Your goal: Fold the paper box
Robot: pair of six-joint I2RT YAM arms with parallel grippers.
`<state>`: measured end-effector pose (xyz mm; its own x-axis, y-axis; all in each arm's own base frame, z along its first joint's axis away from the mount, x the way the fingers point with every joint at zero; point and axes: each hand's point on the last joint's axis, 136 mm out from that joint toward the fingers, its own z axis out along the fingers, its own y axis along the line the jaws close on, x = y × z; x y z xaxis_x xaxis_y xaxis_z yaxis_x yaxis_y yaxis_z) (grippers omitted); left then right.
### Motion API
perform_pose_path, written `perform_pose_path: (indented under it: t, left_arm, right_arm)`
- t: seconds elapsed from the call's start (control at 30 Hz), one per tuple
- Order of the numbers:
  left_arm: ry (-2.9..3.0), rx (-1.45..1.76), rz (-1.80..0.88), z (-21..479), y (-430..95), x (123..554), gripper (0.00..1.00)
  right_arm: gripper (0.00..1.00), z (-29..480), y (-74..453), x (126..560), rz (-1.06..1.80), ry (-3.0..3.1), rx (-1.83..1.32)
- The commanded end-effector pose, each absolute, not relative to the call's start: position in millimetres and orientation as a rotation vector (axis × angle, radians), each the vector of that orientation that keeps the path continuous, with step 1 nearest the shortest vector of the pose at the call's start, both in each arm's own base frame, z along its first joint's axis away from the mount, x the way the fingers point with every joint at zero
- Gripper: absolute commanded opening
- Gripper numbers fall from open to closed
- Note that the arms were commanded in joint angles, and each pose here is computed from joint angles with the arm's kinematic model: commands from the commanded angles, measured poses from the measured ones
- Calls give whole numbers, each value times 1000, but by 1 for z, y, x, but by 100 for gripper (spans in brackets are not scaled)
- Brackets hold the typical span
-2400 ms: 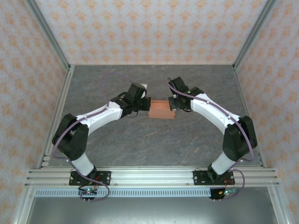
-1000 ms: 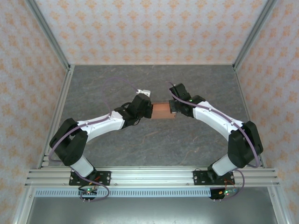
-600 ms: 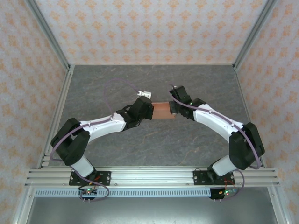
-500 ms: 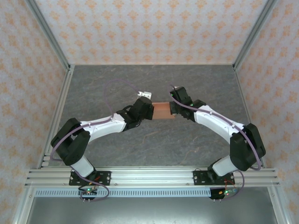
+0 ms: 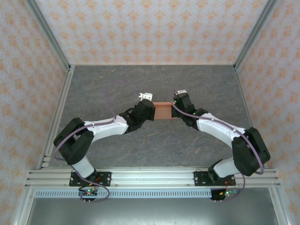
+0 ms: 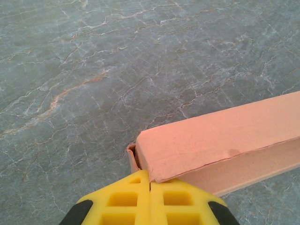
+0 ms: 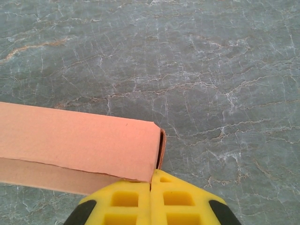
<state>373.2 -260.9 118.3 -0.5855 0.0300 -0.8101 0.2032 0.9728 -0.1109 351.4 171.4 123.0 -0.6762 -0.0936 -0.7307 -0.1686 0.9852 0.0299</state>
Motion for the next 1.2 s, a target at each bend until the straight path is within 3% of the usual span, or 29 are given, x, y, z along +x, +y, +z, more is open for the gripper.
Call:
perform_pose_path:
  t: [0.0,0.17,0.47,0.8,1.17]
  left_arm:
    - [2300,231,-152,75,-253,352,0]
    - [2291,244,-140,75,-253,351,0]
    - [2275,263,-112,79,-254,351,0]
    - [2271,260,-101,82,-253,352,0]
    - [2267,260,-105,83,-253,352,0]
  right_arm:
    - [2,109,173,340,147,2353,-197]
    - [5,126,173,339,160,2326,-191]
    - [23,144,174,327,214,2345,-215]
    - [34,173,175,304,299,2347,-267]
    - [45,190,161,352,505,2374,3]
